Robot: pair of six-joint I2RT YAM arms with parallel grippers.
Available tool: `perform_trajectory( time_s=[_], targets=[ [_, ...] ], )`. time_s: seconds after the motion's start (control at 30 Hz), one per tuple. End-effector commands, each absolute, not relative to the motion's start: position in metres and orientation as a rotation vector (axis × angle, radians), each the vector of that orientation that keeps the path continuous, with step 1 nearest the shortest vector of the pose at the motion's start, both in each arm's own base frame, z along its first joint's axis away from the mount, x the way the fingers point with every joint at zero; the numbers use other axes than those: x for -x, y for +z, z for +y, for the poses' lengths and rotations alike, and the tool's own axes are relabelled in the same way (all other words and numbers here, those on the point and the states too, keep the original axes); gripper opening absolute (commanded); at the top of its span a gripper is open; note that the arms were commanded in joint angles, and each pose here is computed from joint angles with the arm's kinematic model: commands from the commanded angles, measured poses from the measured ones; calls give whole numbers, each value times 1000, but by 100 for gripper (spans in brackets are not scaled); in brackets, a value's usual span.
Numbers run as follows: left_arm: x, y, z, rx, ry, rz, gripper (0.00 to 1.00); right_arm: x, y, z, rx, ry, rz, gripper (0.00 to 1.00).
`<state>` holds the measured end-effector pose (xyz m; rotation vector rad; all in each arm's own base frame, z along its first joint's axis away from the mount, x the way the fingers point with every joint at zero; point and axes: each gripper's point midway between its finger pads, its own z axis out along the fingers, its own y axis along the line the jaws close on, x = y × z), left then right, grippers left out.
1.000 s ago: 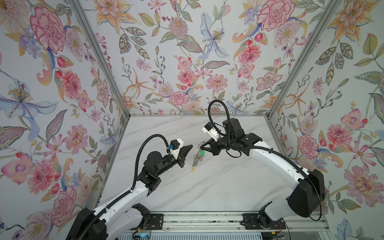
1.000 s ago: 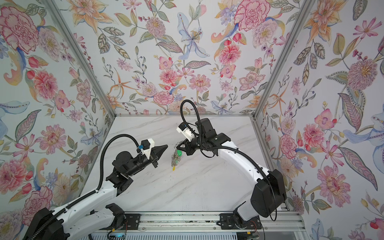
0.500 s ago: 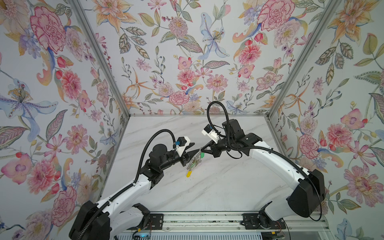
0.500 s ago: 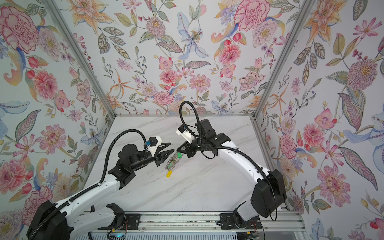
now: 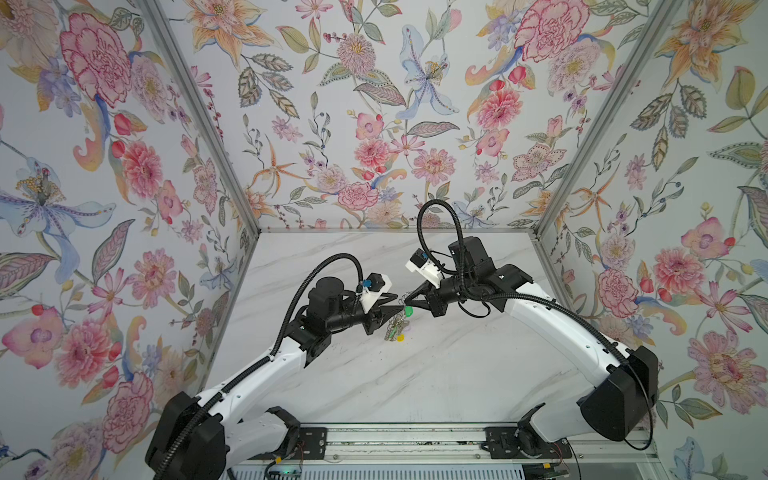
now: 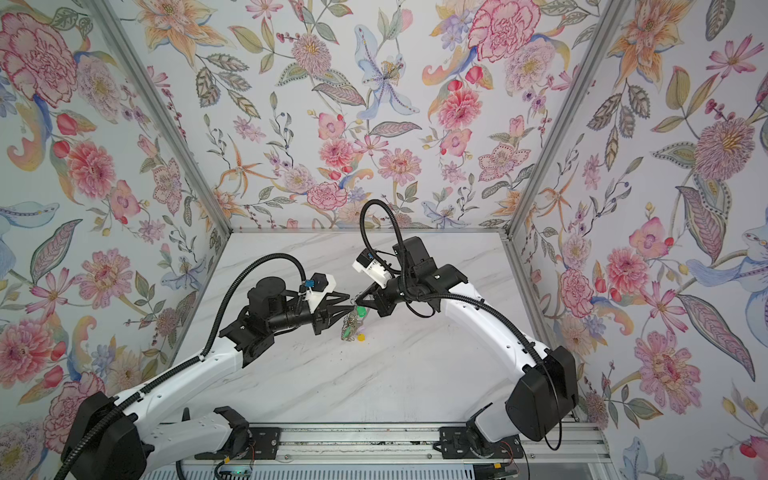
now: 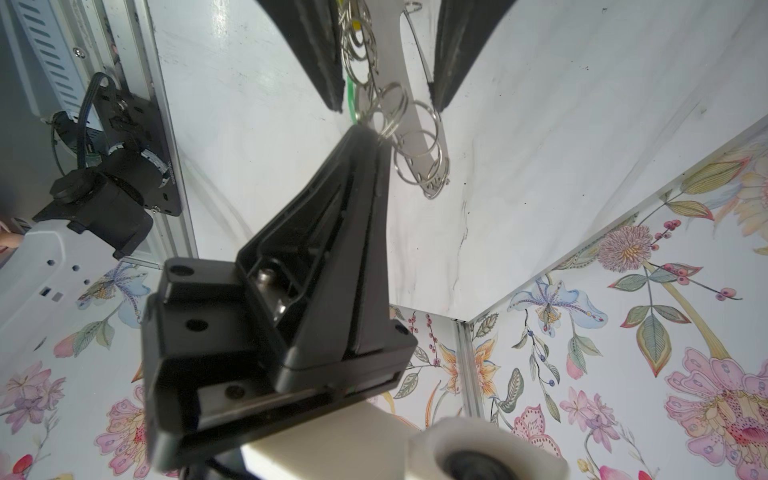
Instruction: Remove the keys from the keyring
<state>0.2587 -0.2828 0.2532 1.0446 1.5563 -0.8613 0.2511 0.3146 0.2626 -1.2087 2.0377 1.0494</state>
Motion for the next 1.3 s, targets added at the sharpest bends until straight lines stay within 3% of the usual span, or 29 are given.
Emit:
perform_trajectory(
  time_s=[0.0,0.2,0.67,0.8,1.27],
  targets=[
    [-260,260,-285,-1068,-884,1539,37,-245,284,315,1256,1055,1948,0],
    [-262,261,-287,-1067,-892,1535,36,-241,282,319,1284,1062,1955,0],
    [-259,261,-286,-1062,-910,1524,11,-244,266,322,1300,1044,2004,0],
    [-258,260,-287,-1067,-915,1522,0,-250,260,320,1284,1003,2031,0],
    [-265,268,-280,-973,-879,1496,0,-260,251,314,1198,991,2081,2]
  ],
)
